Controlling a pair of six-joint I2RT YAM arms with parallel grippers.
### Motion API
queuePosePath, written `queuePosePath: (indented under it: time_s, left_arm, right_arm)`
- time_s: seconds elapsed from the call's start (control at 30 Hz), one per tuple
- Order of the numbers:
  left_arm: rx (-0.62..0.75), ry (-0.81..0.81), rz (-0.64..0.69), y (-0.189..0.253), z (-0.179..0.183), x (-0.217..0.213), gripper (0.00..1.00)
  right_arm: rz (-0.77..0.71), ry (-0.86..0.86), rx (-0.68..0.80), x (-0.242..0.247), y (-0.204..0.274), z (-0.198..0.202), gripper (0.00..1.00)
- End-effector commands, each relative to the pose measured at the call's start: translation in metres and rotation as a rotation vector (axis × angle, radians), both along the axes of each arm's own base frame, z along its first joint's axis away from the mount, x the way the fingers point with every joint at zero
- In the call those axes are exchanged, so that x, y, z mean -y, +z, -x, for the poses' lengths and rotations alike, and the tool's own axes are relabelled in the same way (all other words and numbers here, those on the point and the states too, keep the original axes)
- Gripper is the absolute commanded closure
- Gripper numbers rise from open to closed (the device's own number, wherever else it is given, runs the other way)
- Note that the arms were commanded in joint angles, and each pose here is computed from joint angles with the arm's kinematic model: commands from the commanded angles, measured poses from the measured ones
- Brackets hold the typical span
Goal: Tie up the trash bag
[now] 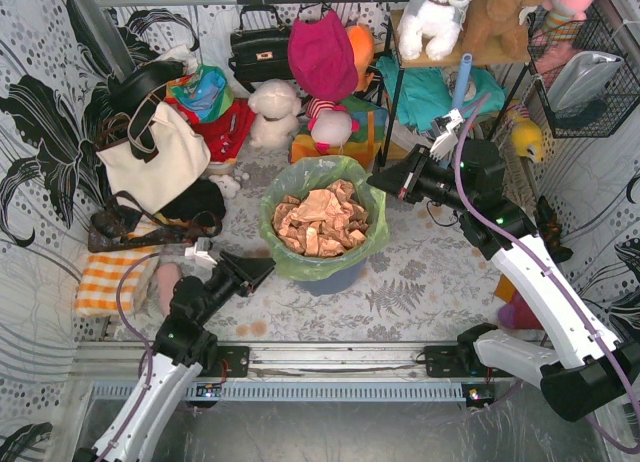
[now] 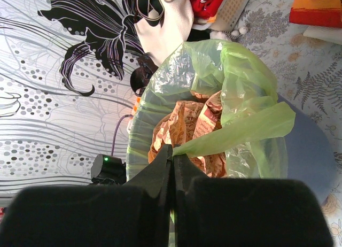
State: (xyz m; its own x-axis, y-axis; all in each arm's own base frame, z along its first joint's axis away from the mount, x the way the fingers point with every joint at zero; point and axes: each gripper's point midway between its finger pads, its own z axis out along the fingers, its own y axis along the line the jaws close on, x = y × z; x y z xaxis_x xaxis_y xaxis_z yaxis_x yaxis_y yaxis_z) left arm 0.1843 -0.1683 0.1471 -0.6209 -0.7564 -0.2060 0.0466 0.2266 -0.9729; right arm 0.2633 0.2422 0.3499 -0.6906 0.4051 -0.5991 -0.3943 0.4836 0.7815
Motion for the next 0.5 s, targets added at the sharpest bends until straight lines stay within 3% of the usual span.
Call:
queuePosePath:
  time_s: [0.0, 0.2, 0.3, 0.4, 0.47]
  left_arm:
    - [0.118, 0.011, 0.096, 0.0366, -0.0016, -0.0002, 0.52]
    - [0.113, -0.015, 0.093, 0.0308, -0.0013, 0.004, 0.63]
    - [0.108, -0.022, 0.08, 0.0292, -0.0005, 0.0048, 0.76]
    - [0.1, -0.008, 0.061, 0.0297, -0.0013, 0.0026, 0.97]
    - [0.093, 0.012, 0.034, 0.0329, -0.0019, -0.0009, 1.0]
  right_arm:
    - [-0.026, -0.004, 0.035, 0.0009, 0.0161, 0.001, 1.0]
    - [-0.03, -0.015, 0.035, 0.0018, 0.0183, -0.0002, 1.0]
    - [-0.031, -0.029, 0.046, 0.0042, 0.0219, -0.0002, 1.0]
    - [-0.025, -0.034, 0.045, 0.0054, 0.0223, 0.0002, 1.0]
    - [-0.022, -0.04, 0.045, 0.0066, 0.0219, 0.0001, 1.0]
